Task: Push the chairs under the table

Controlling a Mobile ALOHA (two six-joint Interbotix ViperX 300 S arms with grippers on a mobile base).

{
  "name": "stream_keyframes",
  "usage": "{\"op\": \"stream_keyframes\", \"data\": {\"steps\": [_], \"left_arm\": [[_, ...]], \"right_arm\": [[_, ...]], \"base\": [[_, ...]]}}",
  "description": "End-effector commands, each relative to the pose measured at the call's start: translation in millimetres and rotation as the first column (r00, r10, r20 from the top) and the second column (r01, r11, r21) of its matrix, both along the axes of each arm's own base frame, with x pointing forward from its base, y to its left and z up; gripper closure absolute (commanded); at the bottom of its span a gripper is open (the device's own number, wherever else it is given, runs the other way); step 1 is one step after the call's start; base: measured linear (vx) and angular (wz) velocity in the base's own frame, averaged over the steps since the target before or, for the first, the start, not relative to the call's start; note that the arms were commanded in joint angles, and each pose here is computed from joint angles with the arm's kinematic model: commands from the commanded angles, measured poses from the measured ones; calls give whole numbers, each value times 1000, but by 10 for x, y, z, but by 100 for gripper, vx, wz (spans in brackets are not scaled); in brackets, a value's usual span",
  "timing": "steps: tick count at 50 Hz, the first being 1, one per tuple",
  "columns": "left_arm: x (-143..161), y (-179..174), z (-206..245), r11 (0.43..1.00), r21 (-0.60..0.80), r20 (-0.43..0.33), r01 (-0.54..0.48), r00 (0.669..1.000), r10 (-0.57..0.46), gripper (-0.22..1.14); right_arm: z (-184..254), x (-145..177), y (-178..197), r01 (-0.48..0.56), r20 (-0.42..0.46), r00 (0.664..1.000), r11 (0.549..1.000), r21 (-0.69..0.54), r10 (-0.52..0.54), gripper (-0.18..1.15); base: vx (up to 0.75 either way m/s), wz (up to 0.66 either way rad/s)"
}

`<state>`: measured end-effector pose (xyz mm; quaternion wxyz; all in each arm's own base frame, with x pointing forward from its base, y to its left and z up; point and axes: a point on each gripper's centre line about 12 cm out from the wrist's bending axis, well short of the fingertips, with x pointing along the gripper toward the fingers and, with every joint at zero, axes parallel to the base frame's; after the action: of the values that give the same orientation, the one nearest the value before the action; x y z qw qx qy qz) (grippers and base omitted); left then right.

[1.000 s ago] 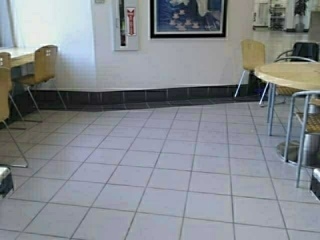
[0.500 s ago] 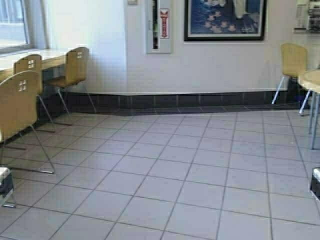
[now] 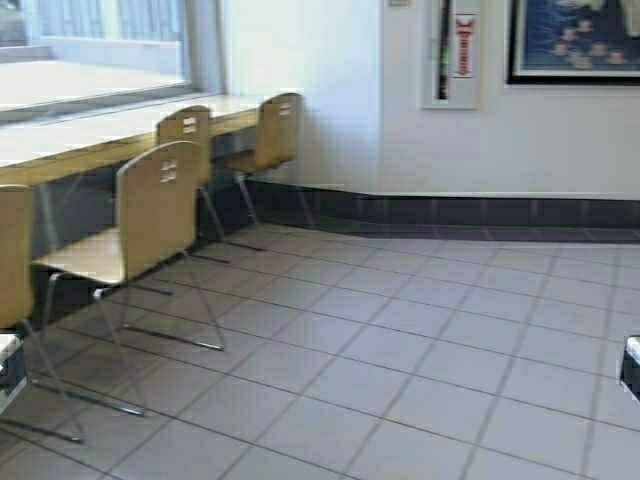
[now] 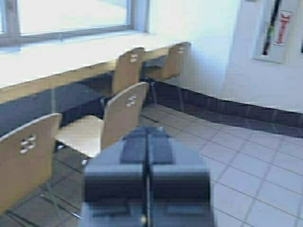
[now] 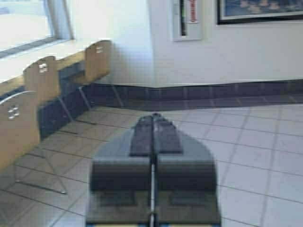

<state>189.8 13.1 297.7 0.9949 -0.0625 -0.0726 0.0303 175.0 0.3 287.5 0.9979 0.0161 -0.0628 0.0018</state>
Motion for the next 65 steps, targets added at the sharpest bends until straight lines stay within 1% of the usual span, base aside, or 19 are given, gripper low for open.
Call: {"op": "stream_keyframes", "data": {"steps": [1, 7, 27, 46, 59, 65], "left_arm": [[40, 0, -18, 1000, -1, -12, 1, 1000, -1, 88], [58, 2, -39, 1000, -5, -23, 1, 1000, -1, 88], [56, 1, -6, 1000, -4, -12, 1, 1000, -1, 88], [61, 2, -34, 1000, -9, -21, 1, 1000, -2, 88], [61, 2, -64, 997, -72, -25, 8, 1000, -10, 88], [95, 5, -107, 996, -90, -45, 8, 999, -12, 88]], "right_arm": [[19, 13, 2, -2, 5, 1000, 1000, 5, 2, 93], [-2, 12, 2, -1, -2, 1000, 1000, 6, 1, 93], [63, 22, 1, -2, 12, 1000, 1000, 9, 1, 93], [-16, 19, 1, -1, -8, 1000, 1000, 8, 1, 93], [-50, 42, -1, 1, -25, 1000, 1000, 8, 0, 93], [-33, 52, 1, -1, -23, 1000, 1000, 8, 1, 93]], "base": [[34, 53], [33, 54], [30, 45], [25, 46], [19, 49], [15, 50]]}}
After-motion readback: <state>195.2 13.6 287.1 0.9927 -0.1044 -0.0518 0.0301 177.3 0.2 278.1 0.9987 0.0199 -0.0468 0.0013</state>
